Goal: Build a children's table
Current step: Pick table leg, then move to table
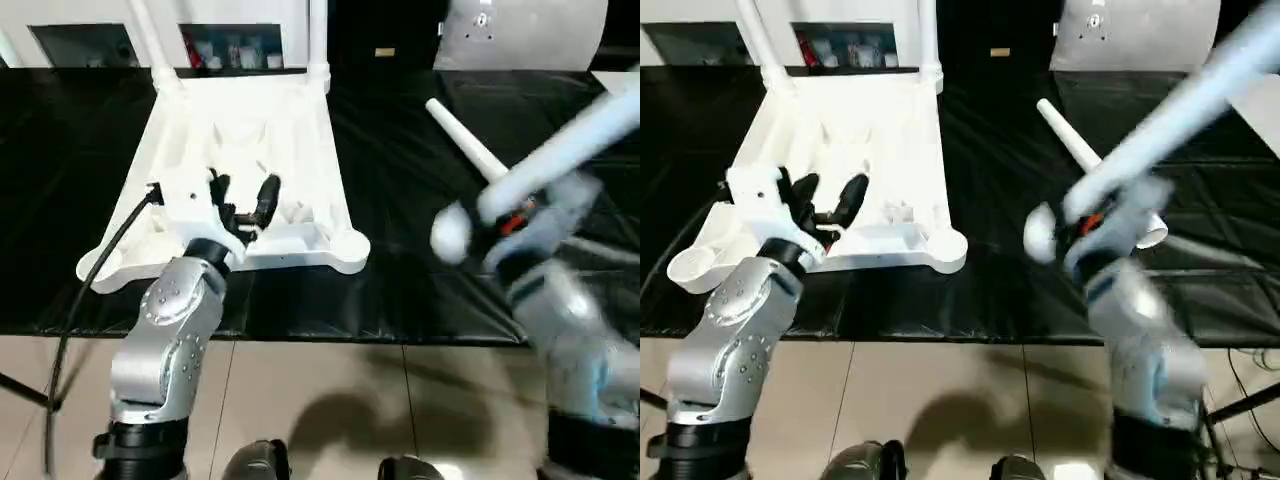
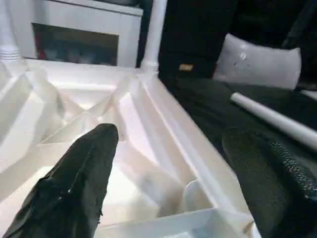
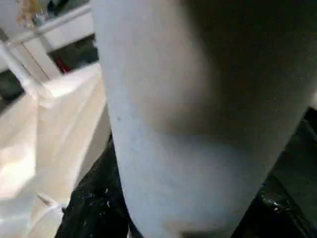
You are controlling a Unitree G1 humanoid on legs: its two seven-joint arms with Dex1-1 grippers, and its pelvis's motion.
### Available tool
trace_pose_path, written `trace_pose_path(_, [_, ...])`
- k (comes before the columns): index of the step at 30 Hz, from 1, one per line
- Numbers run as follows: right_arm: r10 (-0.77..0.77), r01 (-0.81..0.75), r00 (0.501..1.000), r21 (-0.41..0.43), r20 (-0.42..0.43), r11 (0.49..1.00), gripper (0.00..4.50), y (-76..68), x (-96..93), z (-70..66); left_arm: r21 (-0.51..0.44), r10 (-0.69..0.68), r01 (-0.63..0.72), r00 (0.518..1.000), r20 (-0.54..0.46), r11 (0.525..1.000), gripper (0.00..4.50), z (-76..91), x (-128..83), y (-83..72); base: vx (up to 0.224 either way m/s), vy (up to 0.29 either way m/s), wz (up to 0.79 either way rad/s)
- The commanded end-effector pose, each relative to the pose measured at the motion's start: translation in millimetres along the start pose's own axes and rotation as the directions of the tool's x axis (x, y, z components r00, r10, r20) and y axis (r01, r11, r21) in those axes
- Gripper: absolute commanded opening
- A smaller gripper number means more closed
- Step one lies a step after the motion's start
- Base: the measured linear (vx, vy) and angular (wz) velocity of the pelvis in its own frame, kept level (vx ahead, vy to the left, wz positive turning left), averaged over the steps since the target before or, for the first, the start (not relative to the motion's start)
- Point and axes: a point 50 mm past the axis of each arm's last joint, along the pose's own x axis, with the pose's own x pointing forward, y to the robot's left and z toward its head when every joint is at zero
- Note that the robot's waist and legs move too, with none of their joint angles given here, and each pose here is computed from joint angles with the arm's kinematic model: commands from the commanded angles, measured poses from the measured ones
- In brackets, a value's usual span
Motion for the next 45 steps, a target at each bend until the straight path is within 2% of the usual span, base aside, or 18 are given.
trace_pose_path(1, [-0.007, 0.008, 1.0, -0.058, 0.024, 0.998, 1.93, -2.1, -3.8, 4.9, 0.035, 0.02, -0.02, 1.0, -0.021, 0.999, 3.83, -5.9, -2.0, 4.4, 0.0, 0.0, 0.0])
trace_pose_path(5, [-0.02, 0.021, 1.0, -0.051, 0.012, 0.999, 1.93, -3.6, -5.7, 3.0, 0.037, 0.036, -0.036, 0.999, -0.026, 0.999, 3.83, -7.1, -2.6, 7.6, -0.004, 0.016, -0.02])
trace_pose_path(9, [-0.022, 0.023, 0.999, -0.023, 0.04, 0.999, 1.93, 0.0, -3.3, 6.3, 0.044, 0.022, -0.021, 0.999, -0.025, 0.999, 3.83, -7.7, -1.8, 5.0, -0.013, 0.112, -0.01])
trace_pose_path(11, [-0.029, 0.032, 0.999, -0.075, 0.036, 0.997, 1.93, 0.5, -3.4, 5.4, 0.046, 0.008, -0.007, 1.0, -0.026, 0.999, 3.83, -8.3, -1.7, 2.1, -0.037, 0.166, 0.06])
trace_pose_path(15, [-0.018, 0.022, 0.997, -0.046, 0.08, 0.999, 1.93, -0.3, -5.8, 15.0, 0.06, 0.014, -0.011, 0.999, -0.047, 0.998, 3.83, -10.7, -3.3, 3.0, -0.062, 0.134, 0.04])
trace_pose_path(22, [0.003, -0.002, 1.0, -0.073, 0.007, 0.997, 1.93, 3.0, -11.0, 17.6, 0.086, 0.071, -0.067, 0.996, -0.046, 0.994, 3.83, -9.7, -5.1, 7.5, -0.07, 0.134, -0.15])
trace_pose_path(24, [0.034, -0.03, 0.999, -0.09, 0.04, 0.995, 1.93, 3.3, -14.6, 29.4, 0.076, 0.062, -0.059, 0.997, -0.047, 0.995, 3.83, -7.1, -4.7, 10.7, -0.089, 0.103, 0.05])
trace_pose_path(26, [0.006, 0.002, 0.997, -0.1, 0.073, 0.995, 1.93, -1.8, -14.3, 34.9, 0.054, 0.041, -0.038, 0.998, -0.045, 0.998, 3.83, -6.4, -4.6, 11.3, -0.092, 0.045, -0.06])
trace_pose_path(29, [-0.036, 0.041, 0.999, -0.132, 0.041, 0.99, 1.93, -8.6, -11.4, 29.0, 0.037, 0.006, -0.004, 0.999, -0.043, 0.999, 3.83, -7.2, -5.0, 8.6, -0.1, -0.015, 0.02])
trace_pose_path(35, [-0.055, 0.063, 0.996, -0.117, 0.076, 0.991, 1.93, -4.8, -8.1, 22.5, 0.022, -0.001, 0.002, 0.999, -0.041, 1.0, 3.83, -7.1, -5.4, 4.8, -0.057, -0.004, 0.0])
trace_pose_path(37, [-0.08, 0.093, 0.994, -0.219, 0.068, 0.971, 1.93, -6.3, -7.0, 20.8, 0.023, 0.006, -0.005, 0.999, -0.05, 1.0, 3.83, -8.6, -5.6, 5.3, -0.051, -0.041, 0.08])
trace_pose_path(39, [-0.067, 0.078, 0.996, -0.231, 0.052, 0.97, 1.93, -6.6, -6.7, 19.2, 0.023, 0.007, -0.006, 0.999, -0.052, 1.0, 3.83, -9.0, -5.7, 5.7, -0.053, -0.026, -0.18])
trace_pose_path(41, [-0.02, 0.026, 0.999, -0.18, 0.031, 0.983, 1.93, -4.9, -6.8, 17.8, 0.025, 0.006, -0.005, 0.999, -0.053, 1.0, 3.83, -8.9, -5.5, 5.9, -0.008, 0.047, -0.12])
trace_pose_path(45, [0.024, -0.022, 1.0, -0.149, 0.014, 0.989, 1.93, -0.7, -6.7, 16.1, 0.029, 0.007, -0.006, 0.999, -0.053, 1.0, 3.83, -8.6, -5.7, 6.3, -0.039, 0.009, 0.02])
